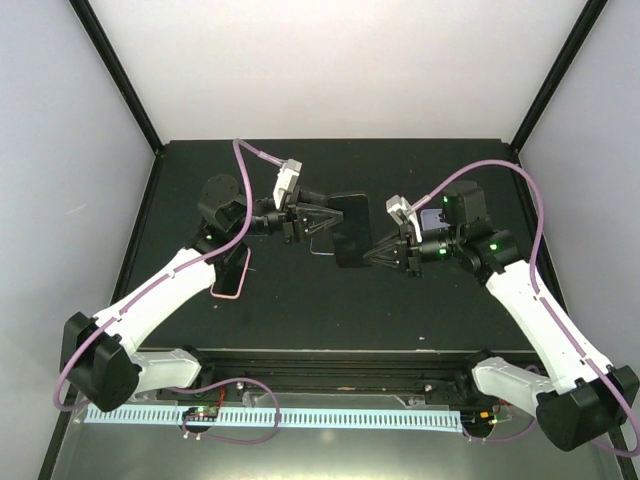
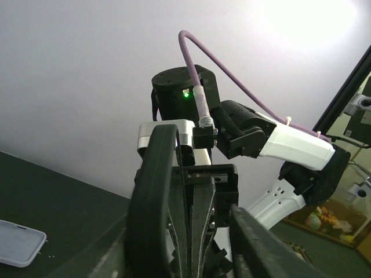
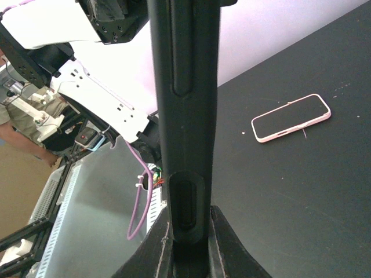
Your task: Take the phone out of the phone case
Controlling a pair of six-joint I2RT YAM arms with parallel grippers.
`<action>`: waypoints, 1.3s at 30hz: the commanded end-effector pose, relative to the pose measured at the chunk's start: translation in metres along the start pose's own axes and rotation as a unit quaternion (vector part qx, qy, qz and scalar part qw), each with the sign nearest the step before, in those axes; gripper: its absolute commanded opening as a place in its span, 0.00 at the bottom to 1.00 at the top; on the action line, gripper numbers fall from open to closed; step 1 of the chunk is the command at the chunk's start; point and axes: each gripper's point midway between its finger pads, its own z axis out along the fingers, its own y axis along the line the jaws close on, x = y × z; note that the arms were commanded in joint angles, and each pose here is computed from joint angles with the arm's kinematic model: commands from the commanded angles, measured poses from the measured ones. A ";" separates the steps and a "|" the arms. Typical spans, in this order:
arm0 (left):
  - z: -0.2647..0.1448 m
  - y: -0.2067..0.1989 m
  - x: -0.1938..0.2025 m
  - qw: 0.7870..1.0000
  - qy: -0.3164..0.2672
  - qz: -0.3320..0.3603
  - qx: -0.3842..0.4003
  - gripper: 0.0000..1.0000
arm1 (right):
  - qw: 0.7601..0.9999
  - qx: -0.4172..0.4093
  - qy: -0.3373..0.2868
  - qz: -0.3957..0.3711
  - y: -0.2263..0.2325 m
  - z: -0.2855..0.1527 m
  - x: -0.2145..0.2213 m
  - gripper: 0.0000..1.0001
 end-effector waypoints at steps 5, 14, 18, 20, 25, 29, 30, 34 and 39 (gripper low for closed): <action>0.004 -0.011 -0.001 1.000 0.011 0.009 0.026 0.27 | 0.999 -0.024 -0.023 -0.027 0.009 -0.001 -0.030 0.01; 0.003 -0.007 0.004 1.000 0.022 -0.005 0.014 0.06 | 0.999 -0.011 -0.003 -0.052 0.010 -0.001 -0.021 0.01; 0.000 -0.017 0.006 0.999 0.031 0.007 0.030 0.02 | 0.993 0.014 0.023 -0.112 0.020 -0.010 -0.010 0.13; -0.002 -0.022 0.007 0.999 0.032 0.018 0.033 0.02 | 0.988 0.025 0.039 -0.146 0.025 -0.015 -0.002 0.26; -0.005 -0.034 0.009 0.997 0.035 0.036 0.058 0.02 | 0.972 0.054 0.081 -0.214 0.027 -0.024 0.020 0.52; -0.007 -0.044 0.008 0.995 0.039 0.049 0.080 0.02 | 0.962 0.090 0.091 -0.239 0.025 -0.026 0.017 0.57; -0.007 -0.045 0.009 0.995 0.039 0.053 0.082 0.01 | 0.962 0.093 0.090 -0.239 0.026 -0.024 0.016 0.58; -0.009 -0.043 0.009 0.995 0.032 0.062 0.068 0.02 | 0.968 0.072 0.098 -0.222 0.029 -0.008 0.015 0.58; -0.008 -0.041 0.010 0.996 0.034 0.057 0.067 0.02 | 0.963 0.047 0.128 -0.231 0.036 0.015 0.021 0.48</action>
